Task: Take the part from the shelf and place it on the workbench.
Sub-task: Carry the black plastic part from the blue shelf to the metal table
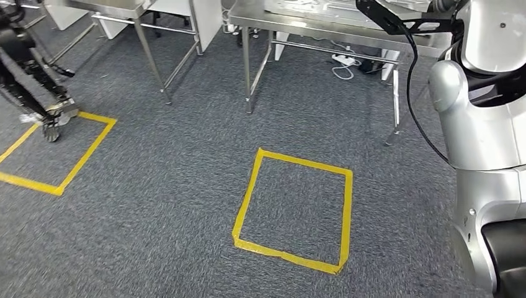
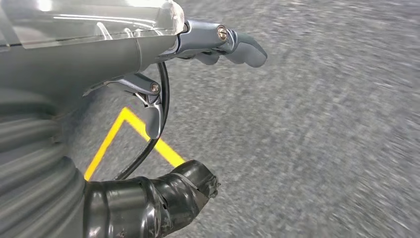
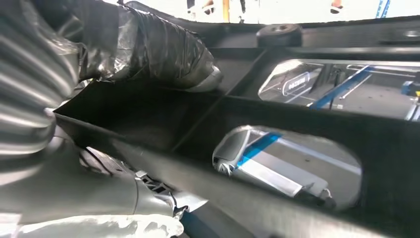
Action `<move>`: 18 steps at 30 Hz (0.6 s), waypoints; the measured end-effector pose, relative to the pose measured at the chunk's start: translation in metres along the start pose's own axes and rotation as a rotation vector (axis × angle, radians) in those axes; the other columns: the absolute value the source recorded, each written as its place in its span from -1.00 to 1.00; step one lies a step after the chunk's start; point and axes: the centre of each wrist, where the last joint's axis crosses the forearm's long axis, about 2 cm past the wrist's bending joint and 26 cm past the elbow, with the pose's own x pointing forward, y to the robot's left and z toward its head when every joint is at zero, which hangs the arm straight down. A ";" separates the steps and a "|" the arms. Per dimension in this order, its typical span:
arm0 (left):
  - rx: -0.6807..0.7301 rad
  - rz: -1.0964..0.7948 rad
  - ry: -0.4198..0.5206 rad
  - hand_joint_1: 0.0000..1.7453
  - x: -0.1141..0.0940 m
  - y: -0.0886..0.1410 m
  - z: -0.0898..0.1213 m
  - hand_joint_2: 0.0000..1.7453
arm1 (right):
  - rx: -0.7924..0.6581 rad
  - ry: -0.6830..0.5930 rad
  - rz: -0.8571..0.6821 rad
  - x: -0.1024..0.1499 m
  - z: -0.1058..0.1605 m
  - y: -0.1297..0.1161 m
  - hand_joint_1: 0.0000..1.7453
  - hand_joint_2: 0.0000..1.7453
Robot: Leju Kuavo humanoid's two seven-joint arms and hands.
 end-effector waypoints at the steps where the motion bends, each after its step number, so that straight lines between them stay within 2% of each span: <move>1: 0.000 0.000 0.001 -1.00 0.000 0.000 0.000 1.00 | 0.001 0.000 0.001 0.000 0.000 0.000 1.00 1.00; 18: -0.003 0.001 -0.002 -1.00 0.002 -0.002 -0.001 1.00 | 0.006 0.003 0.008 -0.002 -0.001 0.002 1.00 1.00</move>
